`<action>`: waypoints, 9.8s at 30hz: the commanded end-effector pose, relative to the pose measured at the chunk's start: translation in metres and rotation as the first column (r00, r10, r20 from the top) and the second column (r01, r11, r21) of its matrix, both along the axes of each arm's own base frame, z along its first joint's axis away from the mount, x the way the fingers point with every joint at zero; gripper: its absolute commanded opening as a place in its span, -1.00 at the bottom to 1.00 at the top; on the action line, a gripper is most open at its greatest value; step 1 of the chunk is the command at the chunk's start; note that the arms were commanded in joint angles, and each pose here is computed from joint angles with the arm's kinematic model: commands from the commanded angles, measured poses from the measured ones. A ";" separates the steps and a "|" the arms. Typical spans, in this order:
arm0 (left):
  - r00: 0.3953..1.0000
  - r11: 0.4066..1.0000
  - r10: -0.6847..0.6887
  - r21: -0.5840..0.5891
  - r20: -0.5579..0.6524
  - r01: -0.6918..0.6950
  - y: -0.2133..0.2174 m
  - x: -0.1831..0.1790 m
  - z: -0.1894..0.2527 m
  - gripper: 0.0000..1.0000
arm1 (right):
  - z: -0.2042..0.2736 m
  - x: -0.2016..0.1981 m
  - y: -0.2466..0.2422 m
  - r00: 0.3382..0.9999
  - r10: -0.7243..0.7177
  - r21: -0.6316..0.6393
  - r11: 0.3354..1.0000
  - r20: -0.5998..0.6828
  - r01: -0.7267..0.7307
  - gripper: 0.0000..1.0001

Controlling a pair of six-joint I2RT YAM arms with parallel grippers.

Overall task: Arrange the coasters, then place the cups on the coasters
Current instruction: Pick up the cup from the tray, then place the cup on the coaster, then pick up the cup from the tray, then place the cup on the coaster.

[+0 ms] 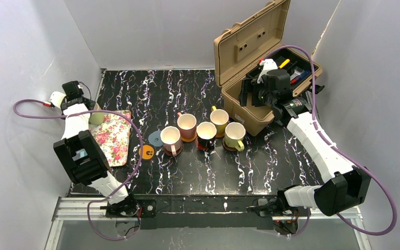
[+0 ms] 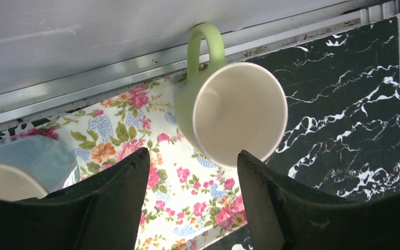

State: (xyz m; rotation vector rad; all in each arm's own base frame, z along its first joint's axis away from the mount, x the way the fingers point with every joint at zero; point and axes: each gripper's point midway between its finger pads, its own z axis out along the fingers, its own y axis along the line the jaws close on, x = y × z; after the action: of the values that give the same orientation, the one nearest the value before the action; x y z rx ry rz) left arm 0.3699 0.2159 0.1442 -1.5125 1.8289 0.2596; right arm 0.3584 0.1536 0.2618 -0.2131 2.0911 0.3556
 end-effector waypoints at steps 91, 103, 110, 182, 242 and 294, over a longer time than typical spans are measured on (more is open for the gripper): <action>0.856 0.881 -0.473 -0.078 -0.209 0.467 -0.251 -0.088 -0.001 -1.00 | 0.064 -0.032 -0.045 0.948 -0.124 0.025 0.992 0.294 0.122 0.97; 0.854 0.882 -0.470 -0.088 -0.224 0.462 -0.258 -0.078 -0.007 -1.00 | 0.059 -0.030 -0.046 0.950 -0.130 0.012 0.991 0.283 0.132 0.97; 0.853 0.880 -0.474 -0.089 -0.217 0.467 -0.261 -0.068 -0.007 -1.00 | 0.058 -0.029 -0.048 0.950 -0.135 0.007 0.990 0.283 0.138 0.97; 0.844 0.874 -0.482 -0.056 -0.233 0.483 -0.258 -0.063 -0.017 -0.29 | 0.053 -0.027 -0.051 0.949 -0.148 -0.010 0.988 0.278 0.157 0.97; 0.879 0.945 -0.318 -0.040 -0.355 0.325 -0.025 -0.103 -0.039 -0.27 | 0.058 -0.026 -0.037 0.965 -0.097 0.012 0.995 0.244 0.097 0.97; 0.678 0.740 -0.644 -0.064 -0.354 0.670 -0.225 -0.117 0.013 -1.00 | 0.069 -0.029 -0.054 0.943 -0.151 -0.017 0.986 0.297 0.164 0.97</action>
State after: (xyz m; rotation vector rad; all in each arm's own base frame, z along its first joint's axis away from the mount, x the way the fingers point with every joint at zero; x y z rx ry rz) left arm 0.2626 -0.0160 0.1450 -0.6086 2.5829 0.2021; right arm 0.3285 0.1043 0.3055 -0.1306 1.8813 0.1809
